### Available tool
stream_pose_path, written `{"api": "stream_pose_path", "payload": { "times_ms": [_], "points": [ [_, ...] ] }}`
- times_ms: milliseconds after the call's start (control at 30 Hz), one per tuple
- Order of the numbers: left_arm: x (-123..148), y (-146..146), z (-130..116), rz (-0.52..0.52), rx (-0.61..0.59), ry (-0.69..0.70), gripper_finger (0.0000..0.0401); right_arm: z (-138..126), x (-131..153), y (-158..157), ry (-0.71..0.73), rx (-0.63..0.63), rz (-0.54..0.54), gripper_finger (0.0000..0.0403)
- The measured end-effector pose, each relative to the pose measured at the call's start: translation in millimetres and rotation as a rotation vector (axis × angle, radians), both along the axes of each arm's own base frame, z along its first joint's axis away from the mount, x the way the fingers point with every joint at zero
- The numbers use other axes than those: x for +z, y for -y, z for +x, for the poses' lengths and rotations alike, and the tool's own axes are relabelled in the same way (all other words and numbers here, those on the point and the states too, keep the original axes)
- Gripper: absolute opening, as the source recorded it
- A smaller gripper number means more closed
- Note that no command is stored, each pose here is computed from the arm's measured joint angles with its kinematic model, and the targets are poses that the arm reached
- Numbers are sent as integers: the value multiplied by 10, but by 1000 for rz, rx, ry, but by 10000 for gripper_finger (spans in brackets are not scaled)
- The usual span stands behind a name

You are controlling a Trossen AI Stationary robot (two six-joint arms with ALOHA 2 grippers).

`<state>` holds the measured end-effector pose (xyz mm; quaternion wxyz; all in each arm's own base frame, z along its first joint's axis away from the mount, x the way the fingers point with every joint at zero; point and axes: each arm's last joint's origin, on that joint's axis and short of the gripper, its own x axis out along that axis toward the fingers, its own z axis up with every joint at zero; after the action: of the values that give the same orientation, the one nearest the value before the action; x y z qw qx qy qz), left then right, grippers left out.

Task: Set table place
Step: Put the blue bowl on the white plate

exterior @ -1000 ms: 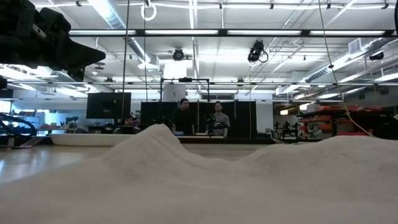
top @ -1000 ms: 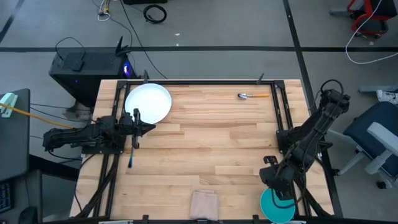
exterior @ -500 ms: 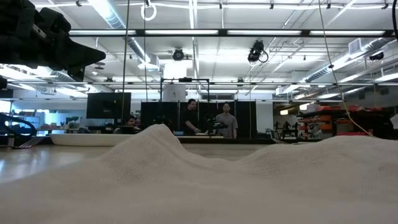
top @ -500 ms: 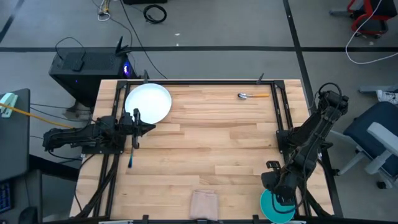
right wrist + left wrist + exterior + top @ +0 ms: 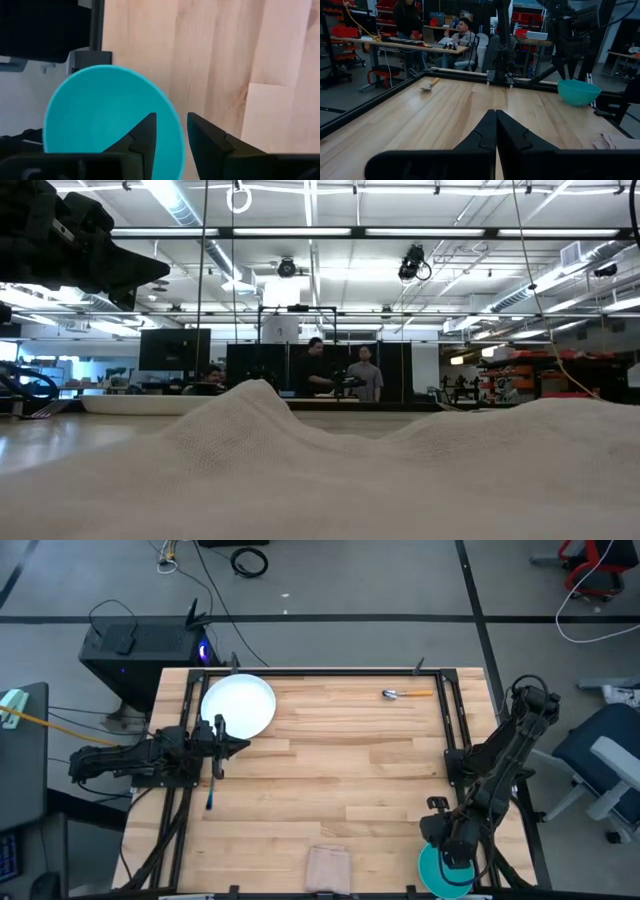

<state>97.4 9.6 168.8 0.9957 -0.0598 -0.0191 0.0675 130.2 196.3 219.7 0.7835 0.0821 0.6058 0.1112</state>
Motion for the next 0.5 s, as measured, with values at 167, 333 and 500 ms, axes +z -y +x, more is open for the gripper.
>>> {"api": "stream_pose_path", "payload": {
  "times_ms": [167,333,500],
  "points": [
    [0,0,0,0,0,0,20,0,-46,1,8,9,6,117],
    [0,0,0,0,0,0,6,-14,-44,-14,13,24,9,117],
    [0,0,0,0,0,0,22,-52,-45,-33,11,44,5,117]
  ]
}}
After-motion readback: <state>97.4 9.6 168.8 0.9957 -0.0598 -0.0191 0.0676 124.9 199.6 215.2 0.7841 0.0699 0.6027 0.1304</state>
